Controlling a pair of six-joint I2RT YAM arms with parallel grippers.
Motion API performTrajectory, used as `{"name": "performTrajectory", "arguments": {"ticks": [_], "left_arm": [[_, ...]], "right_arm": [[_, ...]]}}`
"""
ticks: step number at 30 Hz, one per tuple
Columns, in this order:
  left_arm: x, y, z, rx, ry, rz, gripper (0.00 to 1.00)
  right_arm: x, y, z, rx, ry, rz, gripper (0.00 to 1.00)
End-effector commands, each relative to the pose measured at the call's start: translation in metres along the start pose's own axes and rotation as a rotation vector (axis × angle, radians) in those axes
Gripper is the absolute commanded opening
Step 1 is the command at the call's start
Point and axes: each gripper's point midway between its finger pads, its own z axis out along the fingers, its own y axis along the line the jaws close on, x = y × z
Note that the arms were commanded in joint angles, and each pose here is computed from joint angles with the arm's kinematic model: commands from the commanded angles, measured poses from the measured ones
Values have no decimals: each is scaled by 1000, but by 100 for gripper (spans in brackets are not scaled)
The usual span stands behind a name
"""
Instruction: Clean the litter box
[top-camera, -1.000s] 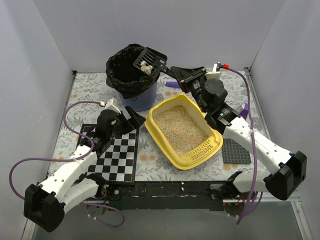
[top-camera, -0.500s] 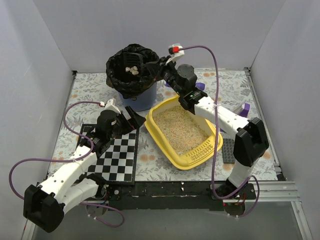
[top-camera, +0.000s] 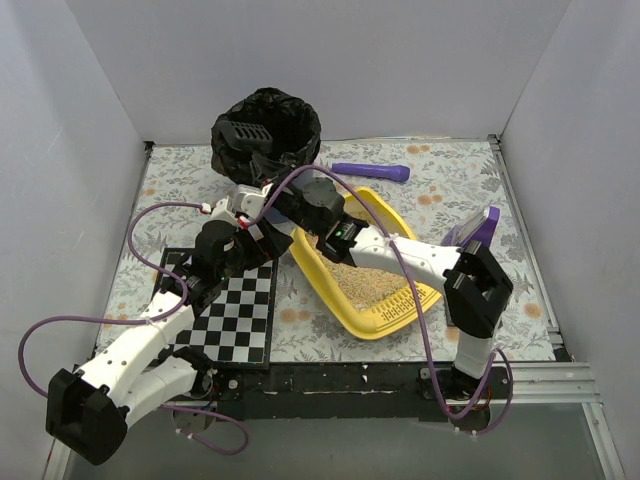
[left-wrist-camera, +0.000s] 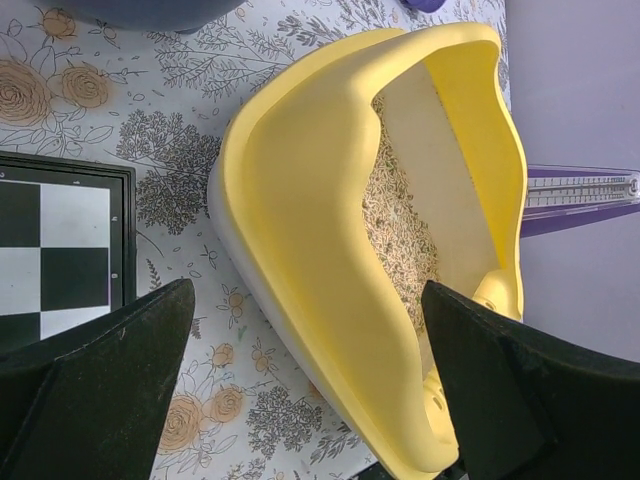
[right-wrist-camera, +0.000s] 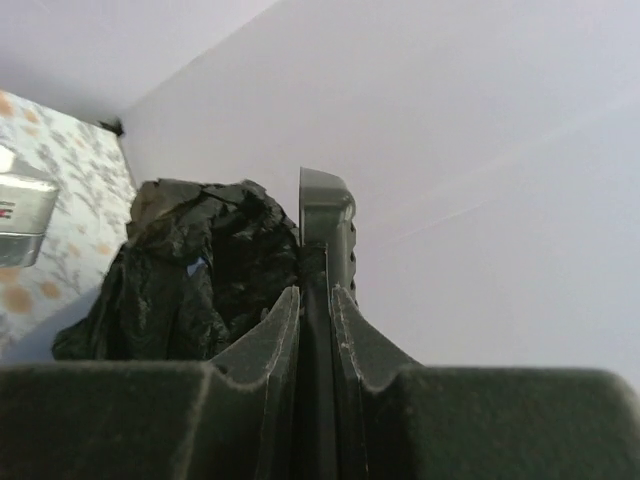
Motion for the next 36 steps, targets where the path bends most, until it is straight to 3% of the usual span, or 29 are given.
{"name": "performTrajectory", "arguments": {"ticks": [1,7,13,19,21,27,31,36], "left_arm": [[-8,-6,-6,11,-27,23,98],[-8,-9,-7,25,-23,30,98],[-13,-23,-15,76,-30,15,98],[9,-56,-6,200,95,-32,98],[18,-60,4,182,123,-17,98],[38,-61,30,119,173,6,98],[50,-51,50,44,212,51,98],[62,-35,70,-24,260,144,83]], "right_arm": [[-4,-94,-17,349,75,-65,1],[-14,-135,-44,482,107,579,1],[-4,-153,-117,692,230,1126,1],[-15,-117,-189,530,198,1236,1],[-20,-116,-220,505,163,1235,1],[17,-53,-282,450,259,1212,1],[42,-26,-312,523,286,1269,1],[55,-12,-330,560,347,1317,1]]}}
